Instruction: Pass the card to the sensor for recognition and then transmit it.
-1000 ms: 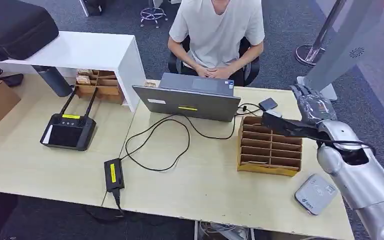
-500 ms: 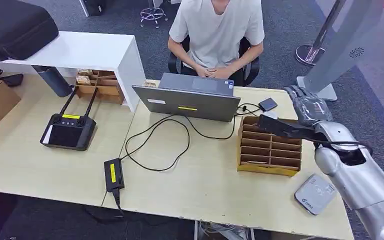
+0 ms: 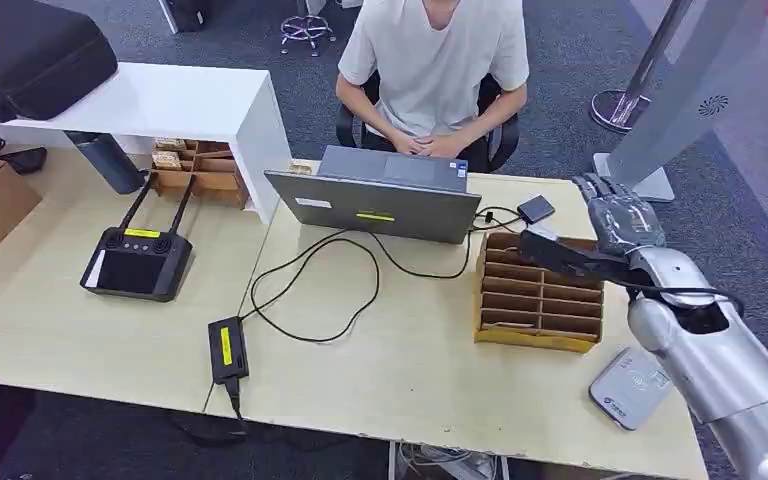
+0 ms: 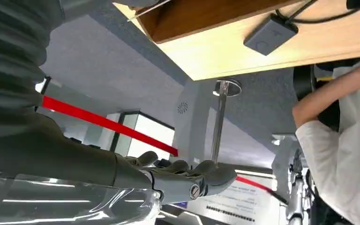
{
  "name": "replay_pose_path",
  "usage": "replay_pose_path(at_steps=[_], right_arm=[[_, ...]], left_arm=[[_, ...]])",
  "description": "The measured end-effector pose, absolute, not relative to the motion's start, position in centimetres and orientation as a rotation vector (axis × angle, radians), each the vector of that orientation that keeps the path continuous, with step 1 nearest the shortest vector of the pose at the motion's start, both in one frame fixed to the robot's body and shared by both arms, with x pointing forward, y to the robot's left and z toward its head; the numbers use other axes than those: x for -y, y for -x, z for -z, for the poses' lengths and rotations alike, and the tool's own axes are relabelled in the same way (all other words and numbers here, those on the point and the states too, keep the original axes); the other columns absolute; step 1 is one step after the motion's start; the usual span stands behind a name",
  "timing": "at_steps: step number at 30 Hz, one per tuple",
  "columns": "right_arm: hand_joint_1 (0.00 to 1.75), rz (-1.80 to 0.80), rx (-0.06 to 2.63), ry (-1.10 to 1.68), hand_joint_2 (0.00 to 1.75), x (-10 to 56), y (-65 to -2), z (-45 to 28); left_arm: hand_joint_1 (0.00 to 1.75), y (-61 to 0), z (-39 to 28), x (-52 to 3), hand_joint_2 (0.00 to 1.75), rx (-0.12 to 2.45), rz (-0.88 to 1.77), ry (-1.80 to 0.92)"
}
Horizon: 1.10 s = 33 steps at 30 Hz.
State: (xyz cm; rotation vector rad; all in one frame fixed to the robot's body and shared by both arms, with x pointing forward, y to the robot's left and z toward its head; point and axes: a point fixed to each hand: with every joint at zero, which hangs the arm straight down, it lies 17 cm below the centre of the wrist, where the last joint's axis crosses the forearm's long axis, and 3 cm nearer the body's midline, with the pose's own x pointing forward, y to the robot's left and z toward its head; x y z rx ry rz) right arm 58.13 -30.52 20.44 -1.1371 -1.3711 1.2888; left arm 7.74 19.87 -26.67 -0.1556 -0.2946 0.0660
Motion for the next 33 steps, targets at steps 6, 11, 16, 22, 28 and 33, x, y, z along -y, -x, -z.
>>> replay_pose_path(at_steps=[6, 11, 16, 22, 28, 33], right_arm=[[0.0, -1.213, 1.427, 1.151, 1.75, 29.7, -57.1, -19.1], [0.0, -1.178, 1.426, 1.13, 1.75, 29.8, -56.6, -17.8], [0.0, -1.166, 1.412, 1.11, 1.75, 29.9, -56.2, -16.6], [0.0, -1.152, 1.397, 1.107, 1.75, 30.4, -55.8, -15.7], [0.0, -1.101, 1.439, 1.178, 1.75, 30.7, -55.5, -16.2], [0.0, -1.017, 1.48, 1.259, 1.75, 31.6, -55.5, -16.9]], left_arm=[[0.0, -8.1, 26.6, -19.7, 1.75, 0.3, -0.064, 0.157], [0.0, -8.2, 26.6, -19.7, 1.75, 0.301, -0.064, 0.156], [0.0, -8.4, 26.6, -19.8, 1.75, 0.302, -0.062, 0.153], [0.0, -8.4, 26.6, -19.8, 1.75, 0.302, -0.061, 0.15], [0.0, -8.5, 26.6, -19.8, 1.75, 0.303, -0.06, 0.149], [0.0, -9.0, 26.5, -19.6, 1.75, 0.305, -0.059, 0.153]])
